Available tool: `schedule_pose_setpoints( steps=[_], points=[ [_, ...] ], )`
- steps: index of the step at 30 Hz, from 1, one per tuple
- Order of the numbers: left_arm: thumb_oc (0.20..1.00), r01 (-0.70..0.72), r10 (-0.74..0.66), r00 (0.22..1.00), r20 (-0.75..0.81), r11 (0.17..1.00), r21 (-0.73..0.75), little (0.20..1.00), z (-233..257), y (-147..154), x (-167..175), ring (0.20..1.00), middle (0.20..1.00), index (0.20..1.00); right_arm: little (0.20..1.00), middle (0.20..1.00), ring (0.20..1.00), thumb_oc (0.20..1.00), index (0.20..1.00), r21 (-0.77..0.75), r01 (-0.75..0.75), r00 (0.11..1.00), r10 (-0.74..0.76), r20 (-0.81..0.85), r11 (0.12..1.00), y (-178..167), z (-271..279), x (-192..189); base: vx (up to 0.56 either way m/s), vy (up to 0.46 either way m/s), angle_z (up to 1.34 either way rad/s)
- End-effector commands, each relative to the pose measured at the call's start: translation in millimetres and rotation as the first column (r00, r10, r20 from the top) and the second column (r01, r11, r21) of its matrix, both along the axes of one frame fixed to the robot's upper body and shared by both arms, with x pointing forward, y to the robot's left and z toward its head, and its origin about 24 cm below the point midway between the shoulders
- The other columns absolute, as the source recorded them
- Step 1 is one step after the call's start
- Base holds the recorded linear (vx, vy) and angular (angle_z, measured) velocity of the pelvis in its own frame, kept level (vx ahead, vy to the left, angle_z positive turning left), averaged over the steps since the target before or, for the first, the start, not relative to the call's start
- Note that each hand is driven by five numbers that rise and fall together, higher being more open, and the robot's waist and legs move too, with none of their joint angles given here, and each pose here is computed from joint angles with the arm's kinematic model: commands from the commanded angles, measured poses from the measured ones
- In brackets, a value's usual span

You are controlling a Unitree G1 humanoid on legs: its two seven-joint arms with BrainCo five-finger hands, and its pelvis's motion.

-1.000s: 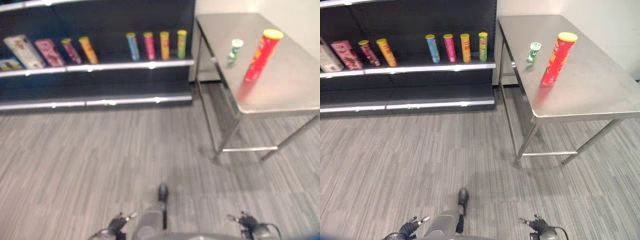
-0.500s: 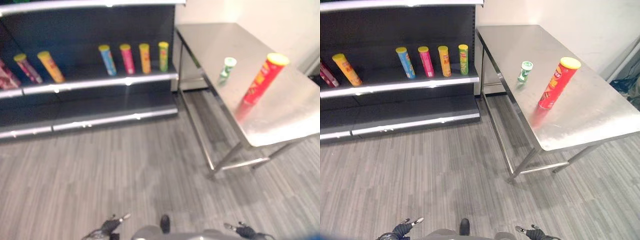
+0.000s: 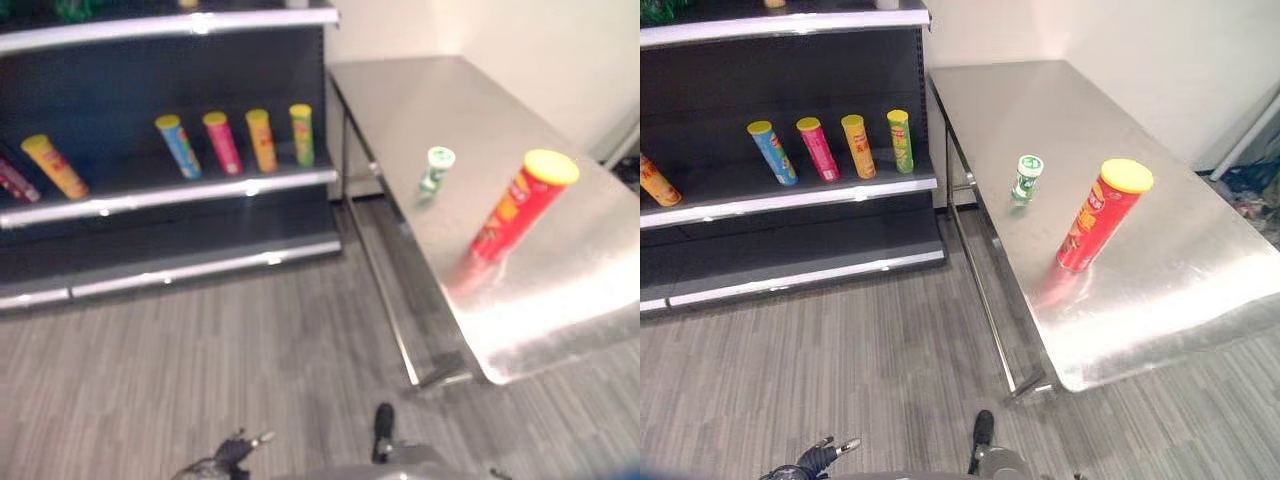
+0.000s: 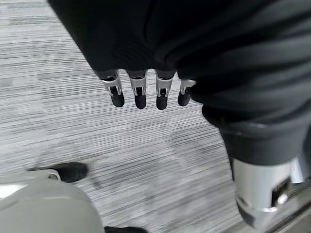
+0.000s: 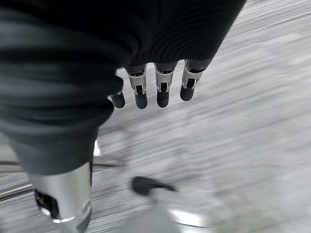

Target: Put the goods on the table back onto the shelves and tidy them up.

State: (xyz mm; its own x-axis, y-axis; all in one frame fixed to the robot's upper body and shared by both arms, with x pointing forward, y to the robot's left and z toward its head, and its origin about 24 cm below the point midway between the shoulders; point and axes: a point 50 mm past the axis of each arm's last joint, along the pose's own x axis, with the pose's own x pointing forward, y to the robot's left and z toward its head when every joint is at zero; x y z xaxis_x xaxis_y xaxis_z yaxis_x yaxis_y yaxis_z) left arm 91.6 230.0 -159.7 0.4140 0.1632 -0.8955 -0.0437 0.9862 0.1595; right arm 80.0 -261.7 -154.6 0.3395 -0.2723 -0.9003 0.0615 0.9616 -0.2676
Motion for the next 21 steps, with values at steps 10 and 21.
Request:
schedule_pose_setpoints(
  steps=[10, 21],
  points=[
    [1.0, 0.016, -0.018, 0.998, 0.065, 1.0, 0.018, 1.0, 5.8, 2.5, 17.1, 1.0, 1.0, 1.0, 1.0, 1.0, 1.0, 1.0, 1.0, -0.052, 0.021, 1.0, -0.022, -0.015, 0.998, -15.2, 3.4, -3.1, 0.09, 0.162, -0.21],
    [1.0, -0.014, 0.008, 0.997, 0.081, 0.997, 0.072, 1.0, 12.0, 24.4, 18.7, 1.0, 1.0, 1.0, 1.0, 1.0, 1.0, 1.0, 1.0, -0.047, 0.173, 0.984, -0.171, 0.04, 0.984, -24.4, 7.0, -2.1, 0.01, 0.39, -0.95]
  ],
)
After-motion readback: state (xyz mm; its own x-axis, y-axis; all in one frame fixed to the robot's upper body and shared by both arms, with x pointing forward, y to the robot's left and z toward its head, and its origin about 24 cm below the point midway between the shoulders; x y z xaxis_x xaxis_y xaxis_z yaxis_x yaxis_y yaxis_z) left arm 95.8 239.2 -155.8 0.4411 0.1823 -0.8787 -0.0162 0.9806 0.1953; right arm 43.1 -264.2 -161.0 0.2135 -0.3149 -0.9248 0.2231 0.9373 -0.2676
